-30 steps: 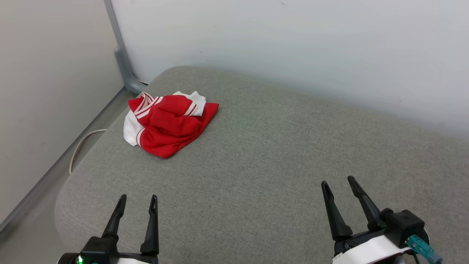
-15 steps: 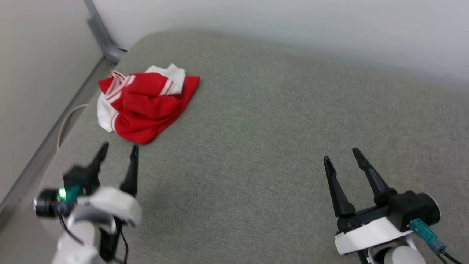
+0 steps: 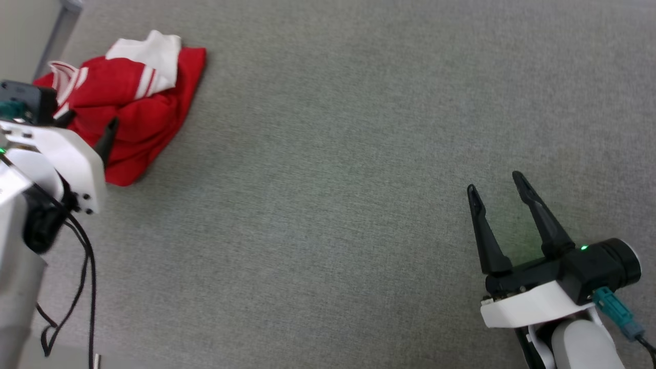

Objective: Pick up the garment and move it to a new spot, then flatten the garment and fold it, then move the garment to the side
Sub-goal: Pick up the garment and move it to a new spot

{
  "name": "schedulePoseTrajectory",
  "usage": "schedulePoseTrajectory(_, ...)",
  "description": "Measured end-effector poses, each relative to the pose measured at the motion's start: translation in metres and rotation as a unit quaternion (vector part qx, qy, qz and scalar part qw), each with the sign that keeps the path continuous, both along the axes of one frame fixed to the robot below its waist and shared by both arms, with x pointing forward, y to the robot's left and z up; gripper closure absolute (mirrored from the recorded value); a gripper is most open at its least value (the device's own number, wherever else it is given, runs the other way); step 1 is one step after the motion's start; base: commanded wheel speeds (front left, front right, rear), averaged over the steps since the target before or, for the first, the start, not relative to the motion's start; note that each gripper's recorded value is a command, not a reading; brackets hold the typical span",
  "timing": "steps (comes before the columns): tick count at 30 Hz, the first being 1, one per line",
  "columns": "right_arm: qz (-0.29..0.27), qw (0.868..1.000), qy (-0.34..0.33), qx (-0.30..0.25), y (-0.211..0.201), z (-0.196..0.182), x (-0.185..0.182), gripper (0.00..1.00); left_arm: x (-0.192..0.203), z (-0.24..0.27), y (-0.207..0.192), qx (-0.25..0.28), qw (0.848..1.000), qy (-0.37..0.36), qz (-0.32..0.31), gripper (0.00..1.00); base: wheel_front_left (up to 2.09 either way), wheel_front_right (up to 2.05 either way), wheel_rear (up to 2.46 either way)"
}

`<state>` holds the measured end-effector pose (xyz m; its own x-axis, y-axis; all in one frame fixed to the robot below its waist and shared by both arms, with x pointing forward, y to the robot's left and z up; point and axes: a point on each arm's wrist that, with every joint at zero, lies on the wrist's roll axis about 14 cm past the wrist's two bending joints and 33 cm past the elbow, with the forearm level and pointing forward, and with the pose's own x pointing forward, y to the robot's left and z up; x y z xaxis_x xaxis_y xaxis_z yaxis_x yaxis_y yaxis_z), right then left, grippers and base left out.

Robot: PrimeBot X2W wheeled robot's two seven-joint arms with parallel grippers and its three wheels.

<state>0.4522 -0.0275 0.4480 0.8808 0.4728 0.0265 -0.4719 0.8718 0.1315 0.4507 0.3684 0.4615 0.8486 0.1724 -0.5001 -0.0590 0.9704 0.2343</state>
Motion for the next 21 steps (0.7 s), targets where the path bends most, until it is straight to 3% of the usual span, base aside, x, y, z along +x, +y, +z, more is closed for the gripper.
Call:
schedulePoseTrajectory(14, -0.033, 0.999, 0.033, -0.018, -0.027, -0.038, 0.015, 0.00, 0.039, -0.044, 0.011, 0.007, 0.995, 0.100, -0.012, 0.00, 0.00, 0.00, 0.00)
schedulePoseTrajectory(15, -0.033, 0.999, 0.034, -0.019, -0.028, -0.039, 0.015, 0.00, 0.038, -0.049, 0.010, 0.003, 0.994, 0.108, -0.010, 0.45, 0.00, 0.00, 0.00)
schedulePoseTrajectory(16, -0.034, 0.999, 0.034, -0.020, -0.028, -0.039, 0.015, 0.00, 0.036, -0.054, 0.008, 0.001, 0.993, 0.115, -0.012, 1.00, 0.00, 0.00, 0.00)
schedulePoseTrajectory(21, -0.035, 0.999, 0.033, -0.022, -0.029, -0.038, 0.014, 0.00, 0.037, -0.056, 0.005, -0.015, 0.994, 0.106, -0.011, 1.00, 0.00, 0.00, 0.00)
